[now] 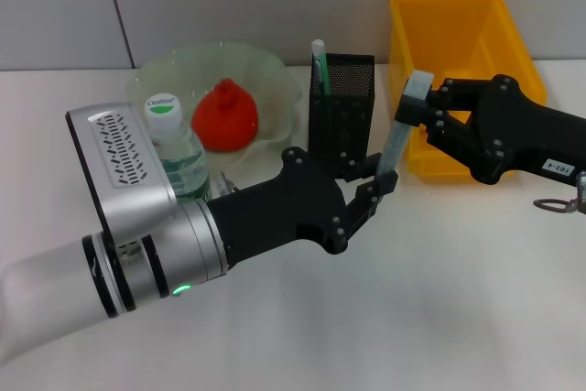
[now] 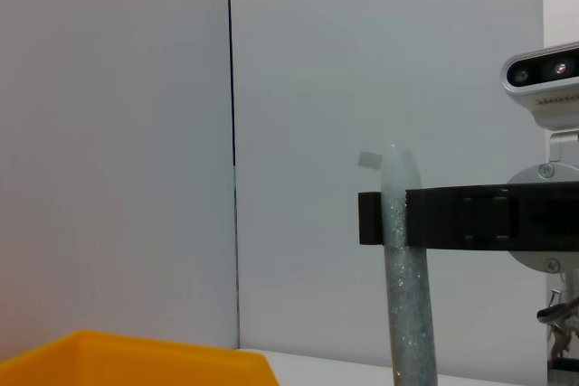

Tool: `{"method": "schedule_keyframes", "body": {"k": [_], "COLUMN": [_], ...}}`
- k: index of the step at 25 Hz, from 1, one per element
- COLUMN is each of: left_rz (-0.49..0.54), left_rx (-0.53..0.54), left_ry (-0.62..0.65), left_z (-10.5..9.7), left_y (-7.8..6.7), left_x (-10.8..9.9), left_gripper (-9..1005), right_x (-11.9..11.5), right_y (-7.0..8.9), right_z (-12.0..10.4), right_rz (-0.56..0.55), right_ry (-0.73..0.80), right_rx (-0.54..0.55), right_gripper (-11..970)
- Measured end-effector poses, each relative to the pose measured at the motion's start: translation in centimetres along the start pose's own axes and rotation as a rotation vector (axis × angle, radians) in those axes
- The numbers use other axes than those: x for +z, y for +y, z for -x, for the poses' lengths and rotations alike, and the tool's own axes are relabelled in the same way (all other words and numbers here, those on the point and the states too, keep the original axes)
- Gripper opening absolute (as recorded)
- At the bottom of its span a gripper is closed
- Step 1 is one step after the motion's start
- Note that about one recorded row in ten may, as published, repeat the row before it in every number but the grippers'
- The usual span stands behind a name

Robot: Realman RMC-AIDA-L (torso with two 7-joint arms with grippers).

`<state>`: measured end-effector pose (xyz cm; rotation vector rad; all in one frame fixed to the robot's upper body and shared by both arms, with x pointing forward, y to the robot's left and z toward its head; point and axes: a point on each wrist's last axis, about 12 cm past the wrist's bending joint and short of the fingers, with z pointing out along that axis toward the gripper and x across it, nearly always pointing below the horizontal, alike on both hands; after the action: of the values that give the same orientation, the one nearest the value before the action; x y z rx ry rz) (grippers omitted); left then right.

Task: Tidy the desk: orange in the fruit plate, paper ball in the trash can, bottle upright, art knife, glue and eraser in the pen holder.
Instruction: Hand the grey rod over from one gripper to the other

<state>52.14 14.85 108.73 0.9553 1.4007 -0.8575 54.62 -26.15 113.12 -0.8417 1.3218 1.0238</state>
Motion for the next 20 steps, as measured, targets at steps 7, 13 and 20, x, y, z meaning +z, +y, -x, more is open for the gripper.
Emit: {"method": "schedule_keyframes", "body": {"k": [7, 13, 20], "left_rz": [-0.001, -0.001, 0.016], "left_rx": [0.0, -0.01, -0.047], "left_ry": [0.0, 0.004, 0.014], "left_z": [0.01, -0.17, -0.69], "left_y": [-0.01, 0.17, 0.65], "left_x": [0.02, 0.13, 0.13], "left_gripper": [225, 272, 327], "right_x": [0.0, -0.01, -0.01], "right_y": [-0.04, -0.15, -0.18], "right_z": [0.02, -0.02, 0.05], "right_rz": [-0.002, -0.012, -0.013], "right_ry": [0.0, 0.004, 0.002], "right_rx": [-0.001, -0.001, -0.004], "right_gripper": [147, 147, 146]}}
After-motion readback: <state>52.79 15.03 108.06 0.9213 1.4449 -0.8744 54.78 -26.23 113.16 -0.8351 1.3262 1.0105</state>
